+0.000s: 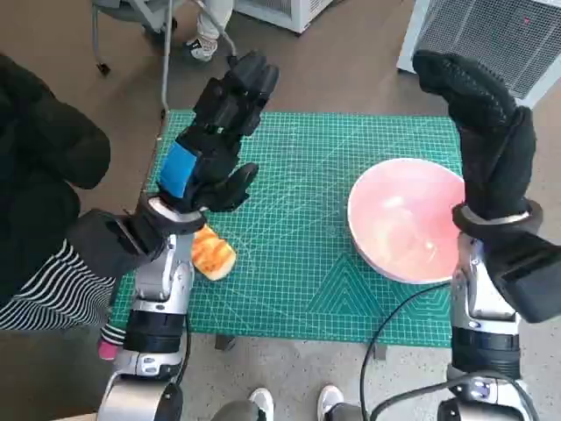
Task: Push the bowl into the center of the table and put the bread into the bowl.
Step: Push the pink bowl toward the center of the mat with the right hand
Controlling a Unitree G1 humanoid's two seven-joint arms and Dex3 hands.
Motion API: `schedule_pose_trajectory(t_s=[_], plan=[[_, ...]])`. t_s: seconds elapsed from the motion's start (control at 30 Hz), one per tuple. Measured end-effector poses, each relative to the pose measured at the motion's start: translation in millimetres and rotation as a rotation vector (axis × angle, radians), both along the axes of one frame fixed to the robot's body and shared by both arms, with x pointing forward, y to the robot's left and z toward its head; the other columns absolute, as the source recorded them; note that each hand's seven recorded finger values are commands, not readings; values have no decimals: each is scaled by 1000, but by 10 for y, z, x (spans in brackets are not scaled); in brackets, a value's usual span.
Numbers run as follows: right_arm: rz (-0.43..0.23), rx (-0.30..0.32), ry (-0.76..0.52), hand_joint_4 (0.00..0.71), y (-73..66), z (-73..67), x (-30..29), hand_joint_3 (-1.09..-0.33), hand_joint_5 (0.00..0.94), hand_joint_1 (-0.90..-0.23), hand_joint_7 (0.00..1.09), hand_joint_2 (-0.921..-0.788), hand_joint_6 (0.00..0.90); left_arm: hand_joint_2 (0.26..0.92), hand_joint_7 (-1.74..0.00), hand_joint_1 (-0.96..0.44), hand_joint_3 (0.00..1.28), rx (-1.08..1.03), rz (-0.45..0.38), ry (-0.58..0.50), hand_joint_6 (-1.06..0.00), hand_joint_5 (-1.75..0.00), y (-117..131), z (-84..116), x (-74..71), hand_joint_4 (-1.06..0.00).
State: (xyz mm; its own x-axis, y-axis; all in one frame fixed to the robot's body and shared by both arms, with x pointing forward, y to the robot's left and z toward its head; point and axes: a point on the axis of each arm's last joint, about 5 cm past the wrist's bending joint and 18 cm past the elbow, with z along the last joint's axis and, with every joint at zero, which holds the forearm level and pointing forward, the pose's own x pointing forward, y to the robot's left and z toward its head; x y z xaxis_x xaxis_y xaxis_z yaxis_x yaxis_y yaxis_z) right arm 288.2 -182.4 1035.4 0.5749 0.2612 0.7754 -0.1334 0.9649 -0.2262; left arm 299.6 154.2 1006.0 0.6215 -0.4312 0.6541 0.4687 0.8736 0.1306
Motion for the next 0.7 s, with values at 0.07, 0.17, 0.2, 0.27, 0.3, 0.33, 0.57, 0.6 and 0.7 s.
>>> schedule_pose_trajectory(t_s=[0.07,0.17,0.2,0.27,0.3,0.33,0.57,0.6,0.7], plan=[[0,0,0,147,0,1,0,-738,3,-711,515,-921,-1,921,-324,-717,555,0,1,1,1,0,0,-1,0,-63],[0,0,0,147,0,1,0,-739,3,-711,514,-921,-1,921,-322,-717,556,-2,6,2,1,0,1,-4,-2,-62],[0,-1,0,147,0,1,0,-739,3,-710,514,-921,-1,921,-321,-717,557,-2,8,3,1,0,2,-5,-3,-62],[0,-1,0,147,1,1,0,-739,3,-710,514,-921,-1,921,-320,-716,557,-1,10,4,1,0,3,-8,-5,-61],[0,-2,0,147,1,1,0,-739,3,-710,514,-921,-1,921,-320,-715,557,1,12,5,1,0,4,-10,-5,-61],[0,-2,0,147,2,1,0,-739,3,-710,514,-921,-1,921,-320,-715,557,3,14,6,1,0,5,-11,-6,-61],[0,-4,0,147,2,3,-1,-739,3,-710,514,-921,-1,921,-318,-714,557,9,22,5,1,-1,4,-11,-11,-60],[0,-5,0,147,1,3,-1,-739,3,-710,514,-921,-1,921,-318,-714,557,9,23,4,1,-1,4,-10,-11,-60],[0,-5,1,147,1,3,-1,-739,3,-710,514,-921,-1,921,-319,-713,556,9,23,2,1,-1,4,-8,-15,-60]])
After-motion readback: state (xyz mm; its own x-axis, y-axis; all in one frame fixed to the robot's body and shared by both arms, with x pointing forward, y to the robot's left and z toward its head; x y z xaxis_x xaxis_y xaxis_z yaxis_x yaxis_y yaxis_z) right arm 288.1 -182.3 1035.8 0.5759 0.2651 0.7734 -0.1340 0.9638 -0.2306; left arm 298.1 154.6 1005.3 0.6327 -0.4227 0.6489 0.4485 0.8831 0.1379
